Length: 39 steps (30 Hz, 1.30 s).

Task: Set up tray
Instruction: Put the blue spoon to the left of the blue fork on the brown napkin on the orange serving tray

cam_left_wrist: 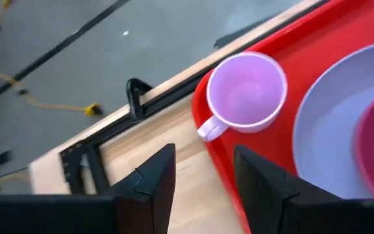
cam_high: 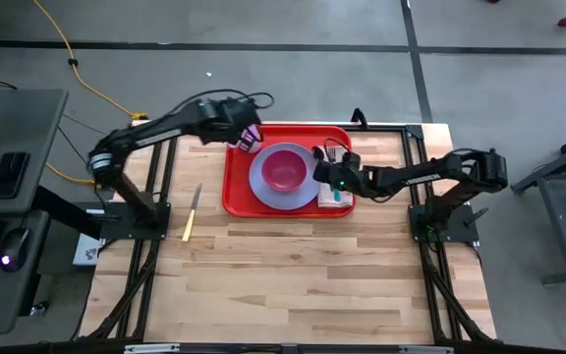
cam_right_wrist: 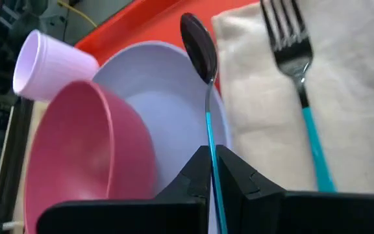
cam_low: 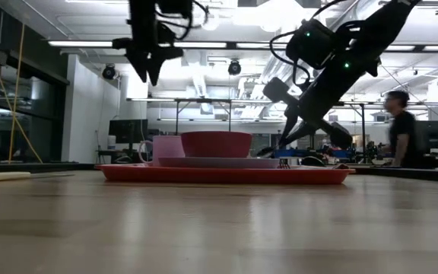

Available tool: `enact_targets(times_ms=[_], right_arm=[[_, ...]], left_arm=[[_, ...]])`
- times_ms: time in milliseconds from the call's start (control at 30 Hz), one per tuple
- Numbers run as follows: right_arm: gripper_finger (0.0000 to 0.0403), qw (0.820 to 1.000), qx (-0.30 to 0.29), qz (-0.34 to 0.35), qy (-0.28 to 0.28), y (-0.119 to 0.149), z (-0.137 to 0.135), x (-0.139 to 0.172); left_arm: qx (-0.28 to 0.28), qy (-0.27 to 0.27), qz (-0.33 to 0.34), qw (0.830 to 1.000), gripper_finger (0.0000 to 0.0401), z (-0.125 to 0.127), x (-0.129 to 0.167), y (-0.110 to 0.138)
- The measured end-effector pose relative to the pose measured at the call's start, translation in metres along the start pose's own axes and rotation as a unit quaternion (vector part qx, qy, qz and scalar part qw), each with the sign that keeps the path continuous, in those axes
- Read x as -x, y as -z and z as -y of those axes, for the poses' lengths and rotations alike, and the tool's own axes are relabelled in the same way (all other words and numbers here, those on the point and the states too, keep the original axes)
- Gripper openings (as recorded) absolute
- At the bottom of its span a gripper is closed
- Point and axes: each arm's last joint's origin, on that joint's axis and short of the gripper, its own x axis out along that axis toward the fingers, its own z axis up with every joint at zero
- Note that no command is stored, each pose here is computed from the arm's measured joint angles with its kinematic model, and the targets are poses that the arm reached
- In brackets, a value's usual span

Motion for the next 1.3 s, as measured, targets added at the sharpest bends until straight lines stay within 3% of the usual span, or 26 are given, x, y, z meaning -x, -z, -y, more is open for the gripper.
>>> enact_targets(times_ms=[200, 333, 500, 800, 1300], right_arm=[[0.0, 1.0, -0.01, 0.018, 0.006, -0.006, 0.001, -0.001], [0.0, 0.999, -0.018, 0.029, -0.002, -0.009, -0.001, -0.001], [0.0, 0.999, -0.023, 0.029, 0.01, -0.009, 0.002, -0.001], [0.0, 0.998, -0.041, 0.038, 0.012, -0.01, 0.002, -0.001], [0.0, 0.998, -0.055, 0.023, 0.027, -0.003, -0.005, -0.012]], left_arm=[[0.035, 0.069, 0.035, 0.996, 0.0182, -0.022, 0.01, 0.018], [0.038, 0.076, 0.039, 0.996, 0.0182, -0.029, 0.013, 0.028], [0.038, 0.084, 0.037, 0.995, 0.0182, -0.029, 0.006, 0.037], [0.008, 0.172, 0.068, 0.983, 0.0182, -0.028, 0.002, 0.052], [-0.001, 0.168, 0.099, 0.981, 0.0182, -0.044, 0.014, 0.06]])
